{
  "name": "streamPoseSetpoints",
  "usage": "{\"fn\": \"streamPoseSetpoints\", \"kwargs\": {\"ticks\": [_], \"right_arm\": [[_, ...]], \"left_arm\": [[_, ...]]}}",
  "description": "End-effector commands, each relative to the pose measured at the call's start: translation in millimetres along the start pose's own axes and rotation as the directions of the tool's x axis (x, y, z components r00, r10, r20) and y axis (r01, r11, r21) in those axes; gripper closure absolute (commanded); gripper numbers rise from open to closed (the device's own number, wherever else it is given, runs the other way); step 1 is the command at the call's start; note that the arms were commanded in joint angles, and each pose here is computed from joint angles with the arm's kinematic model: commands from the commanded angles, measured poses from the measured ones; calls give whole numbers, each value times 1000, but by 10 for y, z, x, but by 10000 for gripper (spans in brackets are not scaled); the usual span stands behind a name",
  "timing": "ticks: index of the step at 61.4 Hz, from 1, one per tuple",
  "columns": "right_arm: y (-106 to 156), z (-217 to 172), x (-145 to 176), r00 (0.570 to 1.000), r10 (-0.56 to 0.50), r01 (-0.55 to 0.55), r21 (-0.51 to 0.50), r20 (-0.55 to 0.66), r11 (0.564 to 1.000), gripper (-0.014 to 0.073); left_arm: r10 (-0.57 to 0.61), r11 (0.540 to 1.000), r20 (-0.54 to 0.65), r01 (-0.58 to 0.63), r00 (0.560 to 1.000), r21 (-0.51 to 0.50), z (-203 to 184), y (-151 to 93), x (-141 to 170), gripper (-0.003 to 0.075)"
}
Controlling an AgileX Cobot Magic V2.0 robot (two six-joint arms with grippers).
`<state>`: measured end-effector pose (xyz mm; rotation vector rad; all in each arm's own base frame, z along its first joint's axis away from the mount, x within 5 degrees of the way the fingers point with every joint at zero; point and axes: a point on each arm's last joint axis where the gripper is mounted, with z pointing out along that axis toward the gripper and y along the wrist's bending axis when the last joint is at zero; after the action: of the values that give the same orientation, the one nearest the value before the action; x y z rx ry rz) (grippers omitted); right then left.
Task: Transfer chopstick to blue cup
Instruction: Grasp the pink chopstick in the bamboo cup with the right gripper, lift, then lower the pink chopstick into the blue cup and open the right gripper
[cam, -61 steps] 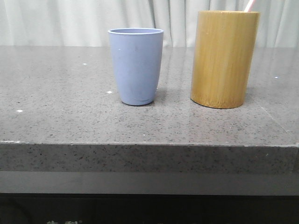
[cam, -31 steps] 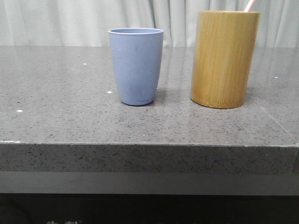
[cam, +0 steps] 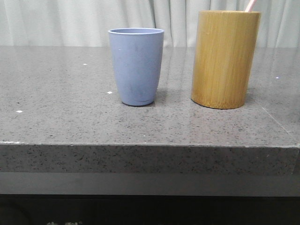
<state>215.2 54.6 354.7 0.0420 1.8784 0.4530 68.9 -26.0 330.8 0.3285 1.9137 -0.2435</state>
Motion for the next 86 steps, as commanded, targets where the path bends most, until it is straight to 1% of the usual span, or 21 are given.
{"fn": "streamPoseSetpoints", "kwargs": {"ticks": [1, 17, 20, 23, 32, 36, 40, 46, 50, 57, 66, 76, 86], "right_arm": [[57, 90, -246, 992, 12, -11, -8, 123, 1000, 57], [40, 563, -305, 997, 24, -25, 14, 79, 1000, 63], [34, 596, -301, 997, 24, -25, 17, 76, 1000, 86], [32, 603, -299, 997, 24, -25, 18, 76, 1000, 134], [32, 603, -299, 997, 24, -25, 18, 77, 1000, 344], [32, 603, -299, 997, 24, -25, 18, 77, 1000, 423], [32, 603, -299, 997, 24, -25, 18, 77, 1000, 480], [32, 603, -300, 997, 24, -25, 18, 77, 1000, 531], [31, 603, -304, 996, 24, -26, 19, 82, 999, 545], [40, 590, -338, 995, 23, -24, 17, 99, 1000, 545], [118, 531, -471, 991, 5, -4, -7, 131, 1000, 545], [325, 399, -692, 981, -73, 85, -59, 178, 995, 545], [549, 229, -897, 951, -218, 241, -86, 220, 967, 544]], "left_arm": [[-13, 1000, 104, 13, 994, -2, -32, 2, -152, 739], [-13, 1000, 104, 13, 994, -2, -32, 2, -152, 739], [-13, 1000, 104, 13, 994, -2, -32, 2, -152, 739], [-13, 1000, 104, 13, 994, -2, -32, 2, -152, 739], [-13, 1000, 104, 13, 994, -2, -32, 2, -152, 739], [-12, 1000, 104, 13, 995, -2, -32, 2, -152, 739], [-12, 1000, 104, 13, 995, -2, -32, 2, -152, 739], [-12, 1000, 104, 13, 995, -2, -32, 2, -152, 739], [-11, 1000, 104, 11, 995, -3, -32, 3, -152, 739], [-11, 1000, 104, 11, 995, -3, -32, 3, -152, 739], [-9, 1000, 104, 10, 995, -5, -32, 4, -152, 739], [-8, 1000, 104, 9, 995, -5, -32, 5, -152, 739], [-6, 1000, 104, 7, 995, -7, -32, 6, -152, 739]]}}
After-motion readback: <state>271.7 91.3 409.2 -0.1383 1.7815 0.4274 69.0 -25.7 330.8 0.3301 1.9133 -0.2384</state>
